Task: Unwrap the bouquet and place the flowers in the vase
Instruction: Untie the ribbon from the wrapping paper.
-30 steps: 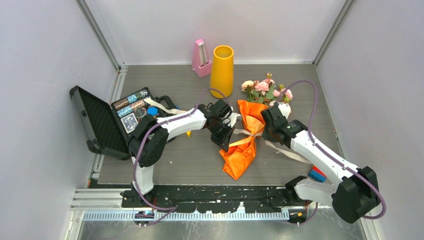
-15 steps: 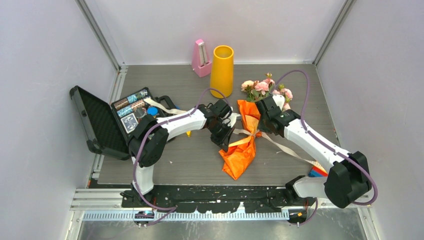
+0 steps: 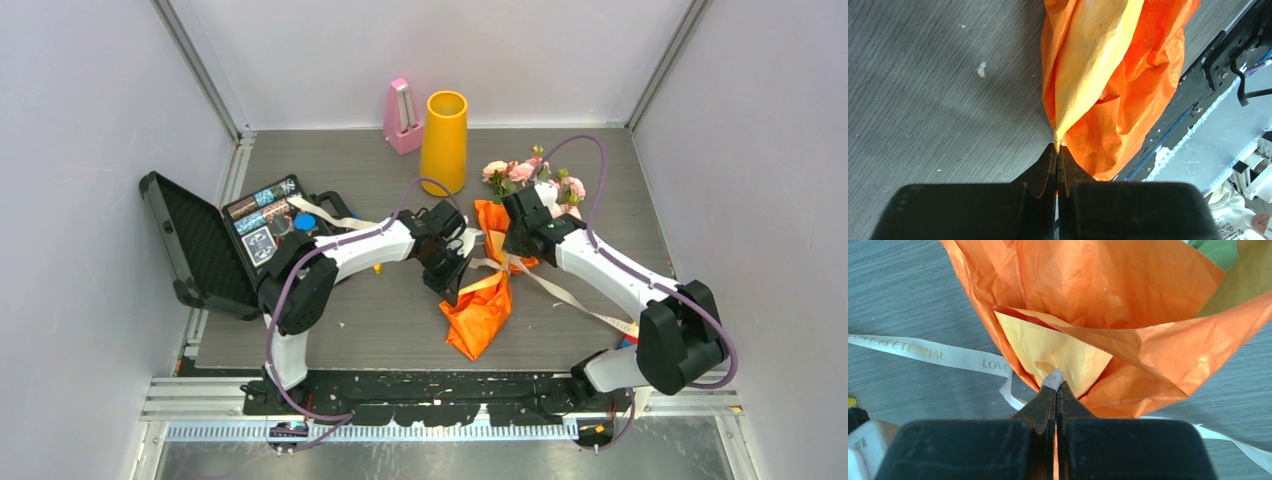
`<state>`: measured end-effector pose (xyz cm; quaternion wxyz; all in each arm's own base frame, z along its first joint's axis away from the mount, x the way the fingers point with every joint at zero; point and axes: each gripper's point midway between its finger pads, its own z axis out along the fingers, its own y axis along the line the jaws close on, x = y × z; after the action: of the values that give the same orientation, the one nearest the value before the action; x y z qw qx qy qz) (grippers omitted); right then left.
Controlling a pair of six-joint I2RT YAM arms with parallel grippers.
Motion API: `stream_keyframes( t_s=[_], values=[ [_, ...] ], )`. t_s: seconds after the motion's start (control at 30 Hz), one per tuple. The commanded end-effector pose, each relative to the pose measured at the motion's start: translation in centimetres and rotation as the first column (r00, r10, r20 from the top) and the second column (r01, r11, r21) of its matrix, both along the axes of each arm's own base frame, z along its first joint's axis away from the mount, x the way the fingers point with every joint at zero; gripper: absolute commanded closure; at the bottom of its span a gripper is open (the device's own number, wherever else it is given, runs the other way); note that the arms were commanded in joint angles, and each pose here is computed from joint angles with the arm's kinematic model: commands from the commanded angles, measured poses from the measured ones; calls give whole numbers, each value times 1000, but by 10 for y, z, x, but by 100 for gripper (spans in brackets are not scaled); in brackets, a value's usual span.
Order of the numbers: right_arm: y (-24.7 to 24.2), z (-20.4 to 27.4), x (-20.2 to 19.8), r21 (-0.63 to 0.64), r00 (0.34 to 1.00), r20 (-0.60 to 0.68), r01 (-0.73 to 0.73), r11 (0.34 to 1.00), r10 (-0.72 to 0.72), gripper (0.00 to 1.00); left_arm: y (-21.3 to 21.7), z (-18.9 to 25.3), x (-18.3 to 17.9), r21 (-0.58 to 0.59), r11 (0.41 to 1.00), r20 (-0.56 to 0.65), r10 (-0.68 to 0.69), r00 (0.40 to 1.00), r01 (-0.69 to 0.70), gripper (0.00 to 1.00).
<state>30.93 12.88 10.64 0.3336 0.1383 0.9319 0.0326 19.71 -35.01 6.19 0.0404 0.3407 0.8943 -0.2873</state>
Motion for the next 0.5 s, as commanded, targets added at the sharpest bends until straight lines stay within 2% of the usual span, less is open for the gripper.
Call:
stream_keyframes(
  t_s=[0.0, 0.47],
  values=[
    [18, 22, 35, 68, 992, 123, 24, 997, -32, 100, -5, 7, -3, -10, 999, 14, -35, 999, 35, 100],
    [8, 11, 66, 0, 977, 166, 132, 991, -130, 100, -8, 3, -10, -2, 998, 5, -56, 998, 56, 100]
  ],
)
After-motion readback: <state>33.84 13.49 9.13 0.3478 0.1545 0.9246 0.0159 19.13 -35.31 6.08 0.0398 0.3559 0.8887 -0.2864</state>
